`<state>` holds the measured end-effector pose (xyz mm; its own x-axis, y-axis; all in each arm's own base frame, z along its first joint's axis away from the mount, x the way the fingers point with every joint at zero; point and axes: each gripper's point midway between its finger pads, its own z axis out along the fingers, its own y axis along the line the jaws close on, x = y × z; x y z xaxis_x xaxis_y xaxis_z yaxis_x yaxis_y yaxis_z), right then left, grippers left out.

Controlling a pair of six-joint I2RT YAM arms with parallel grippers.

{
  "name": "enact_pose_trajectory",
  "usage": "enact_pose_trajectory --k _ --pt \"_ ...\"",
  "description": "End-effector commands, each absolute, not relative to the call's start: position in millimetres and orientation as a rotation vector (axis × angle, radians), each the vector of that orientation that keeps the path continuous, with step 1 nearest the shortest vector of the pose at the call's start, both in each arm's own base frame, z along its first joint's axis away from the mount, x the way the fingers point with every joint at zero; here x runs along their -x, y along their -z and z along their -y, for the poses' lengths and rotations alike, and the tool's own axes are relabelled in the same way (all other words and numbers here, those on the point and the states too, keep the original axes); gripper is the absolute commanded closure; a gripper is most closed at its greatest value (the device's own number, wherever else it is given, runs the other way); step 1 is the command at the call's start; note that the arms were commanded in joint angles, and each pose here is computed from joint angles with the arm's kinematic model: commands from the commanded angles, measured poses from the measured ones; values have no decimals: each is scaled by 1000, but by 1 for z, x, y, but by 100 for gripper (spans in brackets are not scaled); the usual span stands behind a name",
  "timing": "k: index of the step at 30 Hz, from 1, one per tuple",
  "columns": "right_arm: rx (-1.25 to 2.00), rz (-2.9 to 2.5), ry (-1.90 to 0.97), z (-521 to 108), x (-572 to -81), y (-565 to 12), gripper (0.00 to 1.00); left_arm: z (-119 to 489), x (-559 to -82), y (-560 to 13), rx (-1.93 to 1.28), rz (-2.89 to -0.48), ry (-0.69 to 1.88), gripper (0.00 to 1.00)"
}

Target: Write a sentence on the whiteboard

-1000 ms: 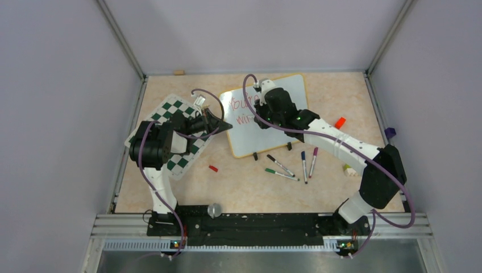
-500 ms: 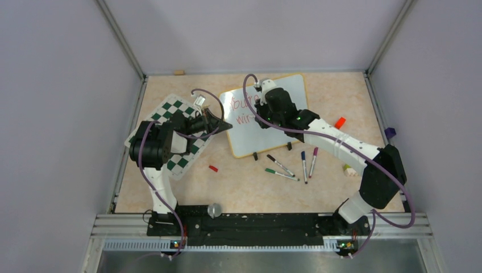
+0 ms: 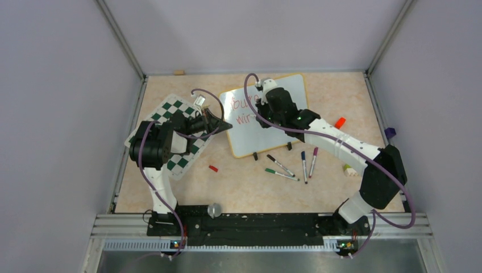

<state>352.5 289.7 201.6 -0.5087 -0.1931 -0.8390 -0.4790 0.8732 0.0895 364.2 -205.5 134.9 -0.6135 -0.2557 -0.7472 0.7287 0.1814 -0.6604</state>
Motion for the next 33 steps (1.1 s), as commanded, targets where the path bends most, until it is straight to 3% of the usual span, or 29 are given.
enact_pose_trajectory --k 1,24,33 --pt "390 -2074 -299 -266 -369 -217 100 202 -369 -158 -569 -1527 1458 100" --pt "380 -2134 -363 -259 -343 -197 100 202 -368 -159 -569 -1527 1458 100" --pt "414 -2001 -500 -278 -344 -253 100 202 -368 -160 -570 -1525 1457 100"
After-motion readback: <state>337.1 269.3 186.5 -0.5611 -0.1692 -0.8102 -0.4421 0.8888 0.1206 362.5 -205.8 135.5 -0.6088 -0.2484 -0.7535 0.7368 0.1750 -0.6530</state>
